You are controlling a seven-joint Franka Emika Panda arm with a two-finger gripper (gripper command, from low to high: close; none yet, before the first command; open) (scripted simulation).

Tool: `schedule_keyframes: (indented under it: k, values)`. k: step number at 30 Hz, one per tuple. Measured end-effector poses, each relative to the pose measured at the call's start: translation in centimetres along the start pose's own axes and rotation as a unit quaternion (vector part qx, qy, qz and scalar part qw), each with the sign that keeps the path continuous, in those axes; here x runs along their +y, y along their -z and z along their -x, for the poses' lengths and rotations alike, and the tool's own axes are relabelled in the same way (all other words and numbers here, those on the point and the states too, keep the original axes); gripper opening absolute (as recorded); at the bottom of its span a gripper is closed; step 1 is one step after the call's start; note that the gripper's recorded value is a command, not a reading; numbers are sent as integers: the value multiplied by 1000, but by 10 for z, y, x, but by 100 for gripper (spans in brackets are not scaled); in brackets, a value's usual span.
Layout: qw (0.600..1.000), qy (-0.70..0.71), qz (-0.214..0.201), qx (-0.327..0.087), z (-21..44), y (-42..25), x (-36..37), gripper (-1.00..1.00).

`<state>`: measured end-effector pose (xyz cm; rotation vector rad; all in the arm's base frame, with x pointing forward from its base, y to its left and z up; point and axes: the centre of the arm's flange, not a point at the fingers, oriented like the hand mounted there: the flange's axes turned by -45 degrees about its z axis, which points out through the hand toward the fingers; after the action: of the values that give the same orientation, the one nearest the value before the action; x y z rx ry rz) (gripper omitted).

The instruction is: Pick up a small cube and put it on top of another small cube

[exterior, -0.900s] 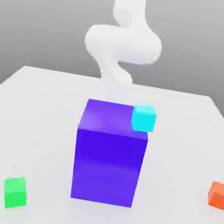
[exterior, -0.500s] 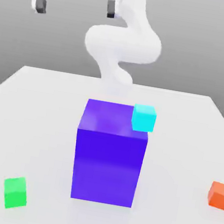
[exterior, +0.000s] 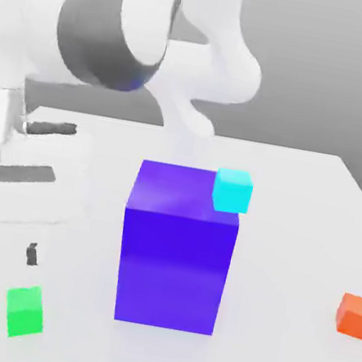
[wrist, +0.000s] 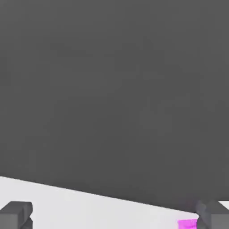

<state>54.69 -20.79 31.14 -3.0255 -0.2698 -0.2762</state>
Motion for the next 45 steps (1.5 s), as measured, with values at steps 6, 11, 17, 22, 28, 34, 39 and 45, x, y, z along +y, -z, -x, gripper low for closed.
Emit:
schedule_keyframes:
  k: [6,11,17,22,28,34,39,45]
  values:
    - [998,22,20,-60,35,-71,48,0]
    - [994,38,34,-94,63,-133,75,0]
    - [994,38,33,-95,70,-162,78,-100]
    - [994,39,34,-96,64,-135,76,-100]
    - [982,152,36,-105,74,-77,54,-100]
    - [942,317,22,-111,102,-51,23,-100]
    - [886,451,-4,-106,129,-43,-8,-100]
    - [856,507,-13,-100,143,-74,-18,-100]
